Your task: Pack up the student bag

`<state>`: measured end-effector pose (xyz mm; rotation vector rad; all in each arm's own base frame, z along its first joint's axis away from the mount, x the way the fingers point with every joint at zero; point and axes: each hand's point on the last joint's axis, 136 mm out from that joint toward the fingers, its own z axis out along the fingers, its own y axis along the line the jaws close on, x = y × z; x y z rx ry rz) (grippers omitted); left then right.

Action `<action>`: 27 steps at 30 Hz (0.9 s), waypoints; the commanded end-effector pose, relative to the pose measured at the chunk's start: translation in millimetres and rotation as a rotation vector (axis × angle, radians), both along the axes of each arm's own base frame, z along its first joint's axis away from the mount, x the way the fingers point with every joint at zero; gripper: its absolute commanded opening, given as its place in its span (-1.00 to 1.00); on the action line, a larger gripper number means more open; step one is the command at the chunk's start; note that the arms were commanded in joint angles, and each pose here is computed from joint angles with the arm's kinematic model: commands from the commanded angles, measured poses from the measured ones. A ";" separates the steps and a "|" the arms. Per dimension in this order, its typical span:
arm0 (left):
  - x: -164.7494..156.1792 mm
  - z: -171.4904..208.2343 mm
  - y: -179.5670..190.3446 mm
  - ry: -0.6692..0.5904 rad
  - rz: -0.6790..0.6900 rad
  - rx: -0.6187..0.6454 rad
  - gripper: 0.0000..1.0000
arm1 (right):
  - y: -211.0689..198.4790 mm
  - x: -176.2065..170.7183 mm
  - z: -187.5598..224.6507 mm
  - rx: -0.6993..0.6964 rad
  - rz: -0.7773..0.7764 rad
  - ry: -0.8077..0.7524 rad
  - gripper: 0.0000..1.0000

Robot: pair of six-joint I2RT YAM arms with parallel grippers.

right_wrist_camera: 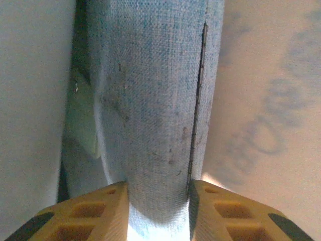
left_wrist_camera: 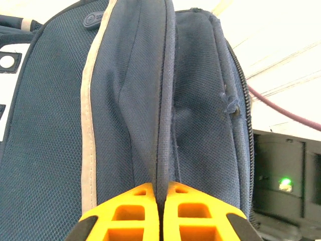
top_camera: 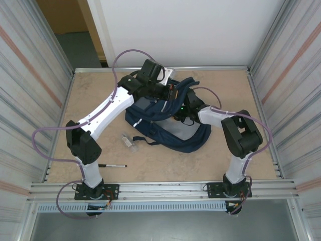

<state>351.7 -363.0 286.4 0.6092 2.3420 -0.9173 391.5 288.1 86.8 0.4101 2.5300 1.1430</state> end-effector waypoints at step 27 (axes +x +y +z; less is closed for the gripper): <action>8.4 -39.8 -14.4 0.033 -0.043 -0.070 -0.35 | -225.7 -101.1 37.1 -0.289 -0.357 0.053 0.34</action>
